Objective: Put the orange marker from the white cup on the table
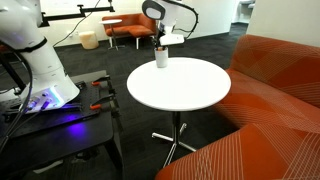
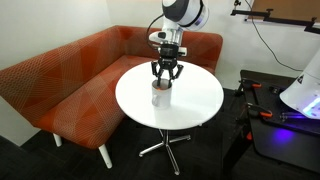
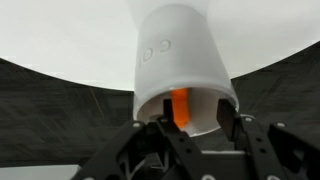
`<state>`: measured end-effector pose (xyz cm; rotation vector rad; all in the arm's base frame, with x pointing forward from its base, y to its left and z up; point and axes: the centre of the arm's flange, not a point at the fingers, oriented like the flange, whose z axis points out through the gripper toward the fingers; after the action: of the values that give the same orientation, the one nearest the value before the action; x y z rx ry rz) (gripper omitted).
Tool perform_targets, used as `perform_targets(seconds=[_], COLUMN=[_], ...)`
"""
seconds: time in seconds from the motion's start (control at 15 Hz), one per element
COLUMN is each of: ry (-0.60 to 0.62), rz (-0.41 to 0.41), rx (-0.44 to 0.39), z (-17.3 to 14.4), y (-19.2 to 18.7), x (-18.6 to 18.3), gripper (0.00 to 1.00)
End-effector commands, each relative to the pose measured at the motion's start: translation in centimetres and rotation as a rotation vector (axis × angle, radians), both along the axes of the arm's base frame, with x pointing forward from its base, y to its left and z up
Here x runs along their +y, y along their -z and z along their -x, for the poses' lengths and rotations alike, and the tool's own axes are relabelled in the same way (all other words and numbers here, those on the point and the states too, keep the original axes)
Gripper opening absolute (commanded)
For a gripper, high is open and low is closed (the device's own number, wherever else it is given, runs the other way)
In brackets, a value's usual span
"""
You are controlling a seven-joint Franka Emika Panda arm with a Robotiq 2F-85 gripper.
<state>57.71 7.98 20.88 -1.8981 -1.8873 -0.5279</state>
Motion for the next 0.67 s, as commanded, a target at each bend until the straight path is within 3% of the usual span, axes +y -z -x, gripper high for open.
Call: perform_targets(seconds=[0.0, 0.6], ry=[0.010, 0.001], rz=[0.020, 0.019], rx=[0.013, 0.033], z=[0.42, 0.10], y=[-0.68, -0.15], x=[0.55, 1.31], gripper=[0.50, 0.51])
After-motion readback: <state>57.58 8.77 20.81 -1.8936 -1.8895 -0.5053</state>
